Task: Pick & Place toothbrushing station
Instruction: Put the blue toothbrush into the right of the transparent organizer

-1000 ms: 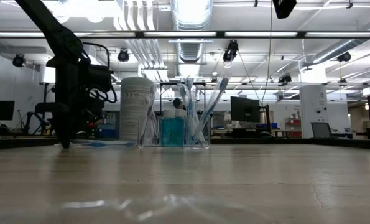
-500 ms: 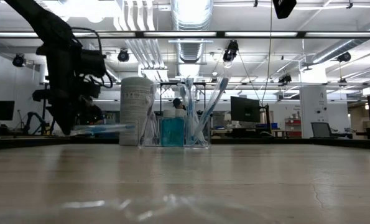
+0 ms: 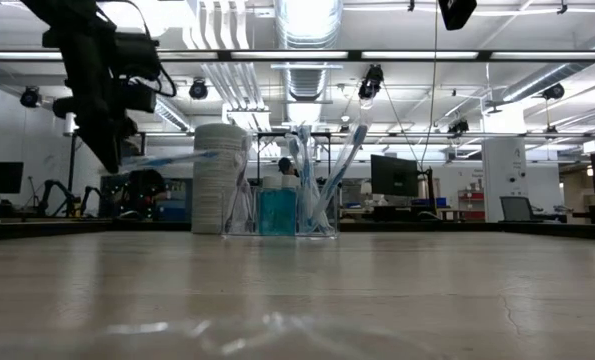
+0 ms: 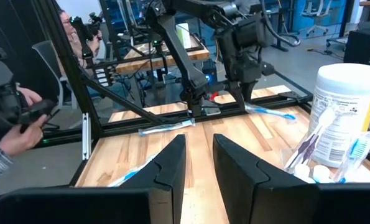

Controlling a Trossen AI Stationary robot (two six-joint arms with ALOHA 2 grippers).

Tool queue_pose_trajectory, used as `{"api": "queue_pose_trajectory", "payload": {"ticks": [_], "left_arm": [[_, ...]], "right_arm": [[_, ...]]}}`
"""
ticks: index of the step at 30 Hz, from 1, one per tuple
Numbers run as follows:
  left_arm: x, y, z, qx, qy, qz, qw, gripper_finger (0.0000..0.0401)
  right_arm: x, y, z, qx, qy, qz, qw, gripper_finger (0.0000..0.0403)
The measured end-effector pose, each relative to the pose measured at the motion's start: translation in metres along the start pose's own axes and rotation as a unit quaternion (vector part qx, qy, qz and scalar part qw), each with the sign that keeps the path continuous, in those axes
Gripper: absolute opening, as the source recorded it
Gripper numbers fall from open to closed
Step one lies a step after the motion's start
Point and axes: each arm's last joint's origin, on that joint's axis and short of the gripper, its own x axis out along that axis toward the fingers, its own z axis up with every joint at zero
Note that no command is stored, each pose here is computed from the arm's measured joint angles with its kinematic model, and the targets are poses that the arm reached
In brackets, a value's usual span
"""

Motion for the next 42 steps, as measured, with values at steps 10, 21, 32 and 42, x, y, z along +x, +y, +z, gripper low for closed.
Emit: {"api": "queue_pose_trajectory", "payload": {"ticks": [10,21,32,42], "left_arm": [[-0.025,-0.001,0.02,0.03,-0.051,0.005,0.998,0.0052],[-0.048,0.001,0.035,0.046,-0.128,-0.033,0.99,0.0053],[-0.052,0.001,0.048,0.067,-0.22,-0.074,0.97,0.0053],[-0.054,0.002,0.055,0.05,-0.262,-0.092,0.959,0.0053]], "right_arm": [[0.0,0.0,0.0,0.0,0.0,0.0,1.0,0.0071],[0.0,0.0,0.0,0.0,0.0,0.0,1.0,0.0076],[0.0,0.0,0.0,0.0,0.0,0.0,1.0,0.0073],[0.0,0.0,0.0,0.0,0.0,0.0,1.0,0.0076]]}}
